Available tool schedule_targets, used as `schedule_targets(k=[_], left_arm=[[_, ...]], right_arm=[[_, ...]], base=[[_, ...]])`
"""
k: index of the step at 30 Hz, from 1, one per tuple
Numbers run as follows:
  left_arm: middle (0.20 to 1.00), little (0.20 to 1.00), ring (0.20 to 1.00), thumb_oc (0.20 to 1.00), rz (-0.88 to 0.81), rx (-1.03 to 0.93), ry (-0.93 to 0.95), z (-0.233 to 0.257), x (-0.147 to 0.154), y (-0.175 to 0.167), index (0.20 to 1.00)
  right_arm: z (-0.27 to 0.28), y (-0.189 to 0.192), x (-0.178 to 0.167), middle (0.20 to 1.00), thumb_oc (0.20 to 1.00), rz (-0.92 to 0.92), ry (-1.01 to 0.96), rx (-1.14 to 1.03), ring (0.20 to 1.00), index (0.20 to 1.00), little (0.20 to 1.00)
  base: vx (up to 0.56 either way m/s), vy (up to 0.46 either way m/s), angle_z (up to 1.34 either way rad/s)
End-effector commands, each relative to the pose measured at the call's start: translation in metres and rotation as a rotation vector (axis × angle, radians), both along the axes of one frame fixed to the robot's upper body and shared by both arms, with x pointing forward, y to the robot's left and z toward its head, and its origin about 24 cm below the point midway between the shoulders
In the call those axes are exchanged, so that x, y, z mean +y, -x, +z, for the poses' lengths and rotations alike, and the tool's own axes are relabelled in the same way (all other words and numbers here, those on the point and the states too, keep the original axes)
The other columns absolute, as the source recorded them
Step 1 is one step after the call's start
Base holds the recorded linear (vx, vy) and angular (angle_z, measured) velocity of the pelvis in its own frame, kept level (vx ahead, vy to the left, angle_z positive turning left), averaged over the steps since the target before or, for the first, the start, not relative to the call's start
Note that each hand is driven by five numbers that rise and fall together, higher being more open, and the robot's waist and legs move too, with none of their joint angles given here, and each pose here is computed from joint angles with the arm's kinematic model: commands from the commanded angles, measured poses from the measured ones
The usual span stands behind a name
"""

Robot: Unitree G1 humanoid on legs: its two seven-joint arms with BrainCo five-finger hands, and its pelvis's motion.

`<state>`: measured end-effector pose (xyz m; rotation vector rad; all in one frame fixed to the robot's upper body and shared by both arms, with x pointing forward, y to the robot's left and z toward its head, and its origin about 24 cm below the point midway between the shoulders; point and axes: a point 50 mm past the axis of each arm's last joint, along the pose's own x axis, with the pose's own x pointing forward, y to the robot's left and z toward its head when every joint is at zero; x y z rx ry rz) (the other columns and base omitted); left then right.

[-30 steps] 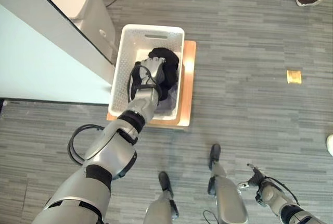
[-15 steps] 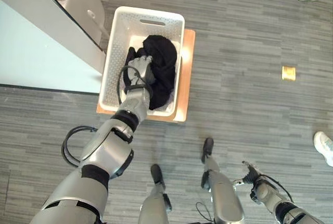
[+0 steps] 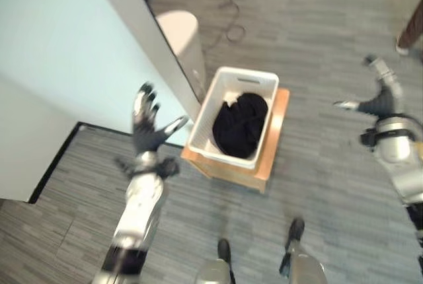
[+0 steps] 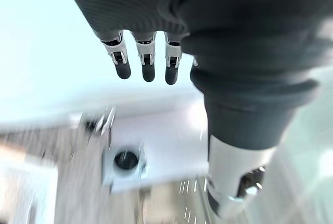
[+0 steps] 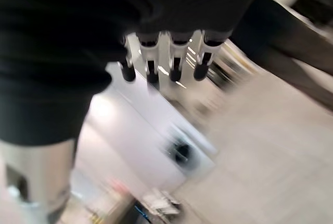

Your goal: Pick up bed clothes into laundry basket.

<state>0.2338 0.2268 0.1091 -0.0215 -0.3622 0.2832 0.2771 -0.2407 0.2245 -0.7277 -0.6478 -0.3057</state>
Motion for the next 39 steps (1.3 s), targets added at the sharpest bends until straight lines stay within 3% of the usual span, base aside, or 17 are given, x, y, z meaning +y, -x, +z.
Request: schedule_targets(k=[1, 3, 10, 14, 18, 25, 32, 39], left_arm=[[1.0, 1.0, 1.0, 1.0, -0.032, -0.081, -0.063, 0.013, 0.009, 0.012, 1.0], [1.0, 1.0, 1.0, 1.0, -0.012, -0.048, -0.063, 0.004, 0.011, 0.027, 1.0], [1.0, 1.0, 1.0, 1.0, -0.102, 0.071, -0.039, -0.024, -0.003, 0.023, 1.0], [1.0, 1.0, 1.0, 1.0, -0.033, 0.107, 0.021, -0.031, 0.011, 0.042, 1.0], [1.0, 1.0, 1.0, 1.0, -0.016, 0.127, 0.084, -0.04, 0.011, 0.043, 1.0], [1.0, 1.0, 1.0, 1.0, -0.011, 0.253, 0.165, -0.063, 0.02, 0.047, 1.0], [1.0, 1.0, 1.0, 1.0, -0.056, 0.298, 0.121, -0.066, 0.019, 0.04, 1.0], [1.0, 1.0, 1.0, 1.0, -0.162, 0.309, 0.029, -0.059, 0.008, 0.022, 1.0]], right_arm=[[-0.076, 0.048, 0.045, 1.0, 1.0, 0.255, -0.018, 0.167, 1.0, 1.0, 1.0], [-0.086, 0.062, 0.062, 1.0, 1.0, 0.329, -0.015, 0.198, 1.0, 1.0, 1.0], [-0.094, 0.059, 0.073, 1.0, 1.0, 0.378, -0.069, 0.22, 1.0, 1.0, 1.0], [-0.098, 0.057, 0.081, 1.0, 1.0, 0.453, -0.09, 0.265, 1.0, 1.0, 1.0], [-0.09, 0.045, 0.078, 1.0, 1.0, 0.441, -0.057, 0.232, 1.0, 1.0, 1.0], [-0.084, 0.025, 0.072, 1.0, 1.0, 0.351, -0.203, 0.196, 1.0, 1.0, 1.0], [-0.094, 0.019, 0.075, 1.0, 1.0, 0.357, -0.215, 0.251, 1.0, 1.0, 1.0], [-0.101, 0.026, 0.075, 1.0, 1.0, 0.374, -0.294, 0.271, 1.0, 1.0, 1.0]], base=[[0.05, 0.084, 0.42], [0.08, 0.05, 0.31], [0.02, -0.159, 2.13], [0.05, -0.277, 1.65], [-0.21, -0.123, 1.3], [-0.09, -0.187, 2.12], [0.13, 0.113, 1.39], [0.01, -0.084, 2.64]])
